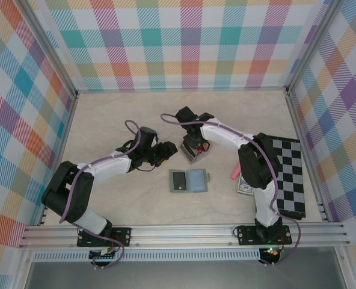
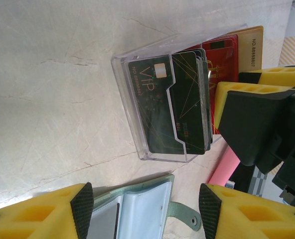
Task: Put the credit cards into the card holder
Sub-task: Pick up the credit card from the storage box.
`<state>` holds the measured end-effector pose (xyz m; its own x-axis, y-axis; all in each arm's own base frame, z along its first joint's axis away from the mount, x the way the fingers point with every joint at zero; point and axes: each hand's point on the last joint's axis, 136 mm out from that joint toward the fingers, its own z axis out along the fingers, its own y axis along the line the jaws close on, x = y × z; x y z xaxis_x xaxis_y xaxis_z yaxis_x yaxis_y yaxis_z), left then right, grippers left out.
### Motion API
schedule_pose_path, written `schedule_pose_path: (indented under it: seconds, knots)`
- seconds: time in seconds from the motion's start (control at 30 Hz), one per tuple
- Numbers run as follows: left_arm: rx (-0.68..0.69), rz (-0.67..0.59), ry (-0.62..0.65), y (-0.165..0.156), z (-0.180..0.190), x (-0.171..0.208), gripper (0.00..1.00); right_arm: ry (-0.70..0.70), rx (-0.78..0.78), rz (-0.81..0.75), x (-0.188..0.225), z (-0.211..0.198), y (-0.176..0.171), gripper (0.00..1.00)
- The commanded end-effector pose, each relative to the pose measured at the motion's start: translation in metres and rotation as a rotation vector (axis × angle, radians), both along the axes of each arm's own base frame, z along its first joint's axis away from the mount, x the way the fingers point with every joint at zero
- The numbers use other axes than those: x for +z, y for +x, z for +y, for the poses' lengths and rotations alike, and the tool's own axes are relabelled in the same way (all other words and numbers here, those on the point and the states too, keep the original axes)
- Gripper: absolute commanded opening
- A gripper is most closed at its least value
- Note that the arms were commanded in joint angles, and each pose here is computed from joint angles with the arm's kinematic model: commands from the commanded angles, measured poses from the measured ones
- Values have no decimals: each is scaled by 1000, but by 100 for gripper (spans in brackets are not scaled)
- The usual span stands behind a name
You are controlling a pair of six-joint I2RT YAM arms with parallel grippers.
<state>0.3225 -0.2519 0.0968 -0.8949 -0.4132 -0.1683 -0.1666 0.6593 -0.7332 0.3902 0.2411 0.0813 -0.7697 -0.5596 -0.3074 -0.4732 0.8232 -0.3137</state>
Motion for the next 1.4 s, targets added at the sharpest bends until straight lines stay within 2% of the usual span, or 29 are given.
schedule_pose_path:
  seconds: [0.0,0.27,0.47,0.87,1.2,1.3,1.37]
  knots:
    - [14,-22,7,3,7,8,60,-86,-34,-82,14,-15,11,35]
    - [15,-20,6,3,8,7,60,-79,-37,-115,25,-18,13,29]
    - [13,-18,8,3,8,7,60,-69,-44,-125,30,-18,13,19]
    - [8,-14,4,3,6,6,60,-23,-49,-139,51,-17,9,10]
    - [-2,-27,-6,5,4,13,60,204,-78,-65,72,-4,-11,4]
    - [-14,-44,-32,5,1,22,60,347,-112,-23,87,-1,-19,0]
    - [-18,-70,-76,8,-1,34,60,518,-150,8,106,0,-25,0]
